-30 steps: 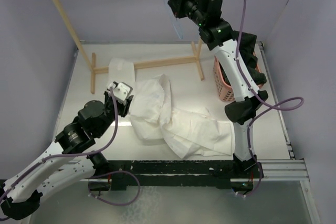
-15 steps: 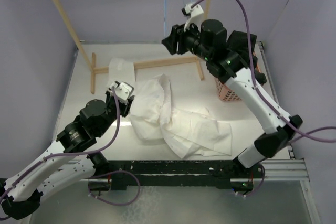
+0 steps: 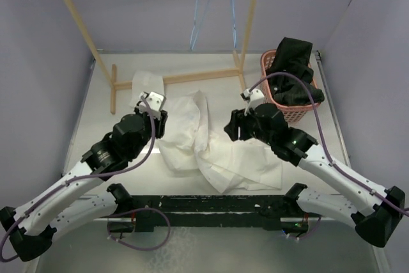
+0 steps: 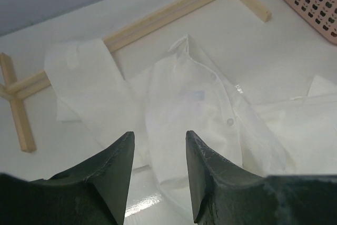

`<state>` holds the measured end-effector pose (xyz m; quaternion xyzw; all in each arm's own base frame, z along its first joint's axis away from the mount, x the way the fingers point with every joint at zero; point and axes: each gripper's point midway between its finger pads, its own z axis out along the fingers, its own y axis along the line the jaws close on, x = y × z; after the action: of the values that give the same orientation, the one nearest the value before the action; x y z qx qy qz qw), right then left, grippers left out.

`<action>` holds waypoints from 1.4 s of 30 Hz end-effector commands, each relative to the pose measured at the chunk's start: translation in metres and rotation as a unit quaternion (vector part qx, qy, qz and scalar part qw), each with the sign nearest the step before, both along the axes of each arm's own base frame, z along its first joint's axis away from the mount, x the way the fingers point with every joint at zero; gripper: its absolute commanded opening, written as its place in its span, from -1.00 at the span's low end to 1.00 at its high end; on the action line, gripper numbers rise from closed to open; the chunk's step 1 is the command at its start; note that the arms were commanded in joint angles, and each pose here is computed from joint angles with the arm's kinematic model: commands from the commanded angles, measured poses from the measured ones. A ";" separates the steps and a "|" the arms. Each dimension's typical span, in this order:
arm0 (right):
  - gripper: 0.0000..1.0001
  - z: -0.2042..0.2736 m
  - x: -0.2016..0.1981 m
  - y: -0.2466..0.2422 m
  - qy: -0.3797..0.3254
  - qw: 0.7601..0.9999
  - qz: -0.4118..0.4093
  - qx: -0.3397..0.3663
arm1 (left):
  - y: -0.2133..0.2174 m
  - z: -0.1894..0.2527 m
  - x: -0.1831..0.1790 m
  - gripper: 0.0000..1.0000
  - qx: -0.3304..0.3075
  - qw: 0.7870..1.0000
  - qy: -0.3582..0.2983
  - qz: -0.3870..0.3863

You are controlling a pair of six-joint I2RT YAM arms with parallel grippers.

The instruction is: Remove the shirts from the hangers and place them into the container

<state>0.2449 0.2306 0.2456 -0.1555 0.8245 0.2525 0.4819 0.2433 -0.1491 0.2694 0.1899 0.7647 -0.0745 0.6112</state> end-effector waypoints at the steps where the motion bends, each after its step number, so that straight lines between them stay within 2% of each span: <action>1: 0.19 -0.057 -0.017 -0.024 0.084 0.993 -0.078 0.015 | -0.001 -0.006 0.021 -0.07 -0.118 0.985 0.043 0.114; 5: 0.20 -0.095 -0.036 -0.022 0.146 0.985 -0.084 0.046 | 0.005 -0.038 0.039 -0.38 -0.200 0.959 0.063 0.193; 7: 0.20 -0.108 -0.045 -0.024 0.165 0.981 -0.086 0.055 | 0.014 -0.062 0.053 -0.45 -0.221 0.950 0.076 0.207; 11: 0.22 -0.116 -0.059 -0.035 0.174 0.978 -0.093 0.066 | 0.044 -0.092 0.088 -0.47 -0.251 0.931 0.130 0.232; 16: 0.30 -0.122 -0.076 -0.047 0.190 0.974 -0.098 0.075 | 0.078 -0.107 0.130 -0.47 -0.290 0.907 0.149 0.266; 17: 0.36 -0.124 -0.079 -0.046 0.196 0.973 -0.094 0.080 | 0.081 -0.108 0.138 -0.47 -0.296 0.904 0.151 0.267; 18: 0.65 -0.127 -0.082 -0.045 0.200 0.972 -0.090 0.086 | 0.084 -0.111 0.147 -0.47 -0.302 0.903 0.152 0.267; 20: 0.77 -0.132 -0.087 -0.045 0.209 0.970 -0.086 0.092 | 0.082 -0.118 0.162 -0.47 -0.302 0.902 0.158 0.266; 29: 0.81 -0.163 -0.089 -0.044 0.233 0.961 -0.103 0.104 | 0.086 -0.158 0.196 -0.58 -0.291 0.895 0.181 0.287; 36: 0.82 -0.179 -0.091 -0.038 0.255 0.954 -0.107 0.116 | 0.101 -0.182 0.205 -0.53 -0.247 0.893 0.193 0.322; 42: 0.88 -0.185 -0.092 -0.025 0.264 0.953 -0.079 0.127 | 0.074 -0.209 0.206 -0.52 -0.284 0.885 0.242 0.279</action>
<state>0.1486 0.1890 0.0524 0.0501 0.9090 0.3073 0.2770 0.4349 -0.0599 0.0569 -0.2425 0.8645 -0.1095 0.4264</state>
